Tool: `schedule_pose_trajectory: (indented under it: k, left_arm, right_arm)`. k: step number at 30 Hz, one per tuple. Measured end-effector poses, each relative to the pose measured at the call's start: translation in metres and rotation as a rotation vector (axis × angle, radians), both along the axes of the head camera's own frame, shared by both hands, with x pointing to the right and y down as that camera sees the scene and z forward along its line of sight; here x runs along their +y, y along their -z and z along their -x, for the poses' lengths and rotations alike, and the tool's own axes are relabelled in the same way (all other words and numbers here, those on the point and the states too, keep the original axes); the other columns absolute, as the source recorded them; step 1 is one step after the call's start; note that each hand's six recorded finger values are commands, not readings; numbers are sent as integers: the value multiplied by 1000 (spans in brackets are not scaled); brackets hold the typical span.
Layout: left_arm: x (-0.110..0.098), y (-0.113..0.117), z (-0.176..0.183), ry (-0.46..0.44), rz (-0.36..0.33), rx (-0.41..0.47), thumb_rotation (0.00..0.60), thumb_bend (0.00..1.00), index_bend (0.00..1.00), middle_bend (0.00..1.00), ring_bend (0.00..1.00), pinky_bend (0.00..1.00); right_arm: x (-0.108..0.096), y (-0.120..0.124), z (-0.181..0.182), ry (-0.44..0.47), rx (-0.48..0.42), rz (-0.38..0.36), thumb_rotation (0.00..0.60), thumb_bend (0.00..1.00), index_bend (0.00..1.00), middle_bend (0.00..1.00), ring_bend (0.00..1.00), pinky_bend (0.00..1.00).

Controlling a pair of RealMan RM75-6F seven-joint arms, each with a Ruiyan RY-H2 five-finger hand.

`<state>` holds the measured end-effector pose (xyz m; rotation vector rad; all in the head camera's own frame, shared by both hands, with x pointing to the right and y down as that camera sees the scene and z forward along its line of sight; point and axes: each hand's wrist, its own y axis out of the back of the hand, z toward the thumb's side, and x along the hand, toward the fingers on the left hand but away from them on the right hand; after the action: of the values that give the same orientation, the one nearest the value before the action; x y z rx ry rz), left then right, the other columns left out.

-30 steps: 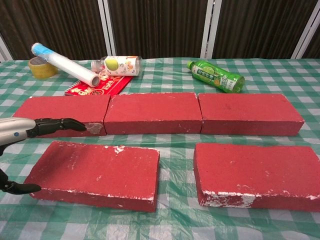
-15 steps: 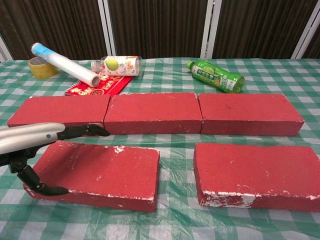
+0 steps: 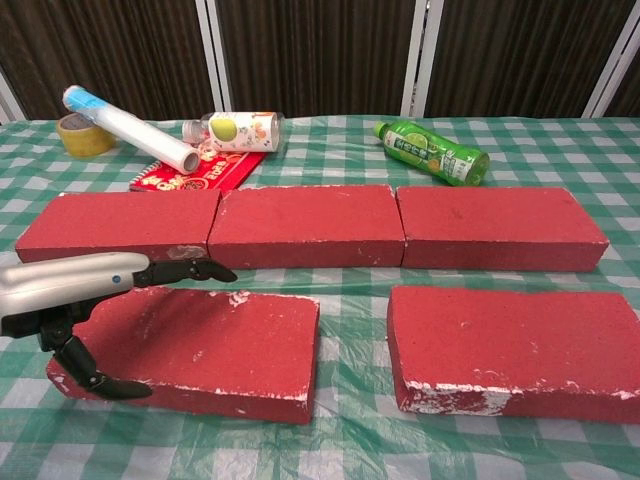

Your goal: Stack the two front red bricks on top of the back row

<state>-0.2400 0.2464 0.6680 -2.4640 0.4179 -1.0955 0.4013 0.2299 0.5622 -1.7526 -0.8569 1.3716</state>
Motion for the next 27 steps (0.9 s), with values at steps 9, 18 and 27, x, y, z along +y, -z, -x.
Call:
schedule_pose_trajectory:
  k: [9,18,27]
  left_arm:
    - [-1,-12,-2,-17,12,-30,600,240,0,0,0,0]
    - [-3,-17,-1,-27,18,-49,600,244,0,0,0,0]
    - [-4,-21,0,-29,25,-62,600,239,0,0,64,327]
  right_arm:
    - [1,0,0,5,-6,8,522,202,0,0,0,0]
    - [1,-2,1,7,-5,18,523,202,0,0,0,0]
    - [1,-3,2,8,-3,21,522,203,0,0,0,0]
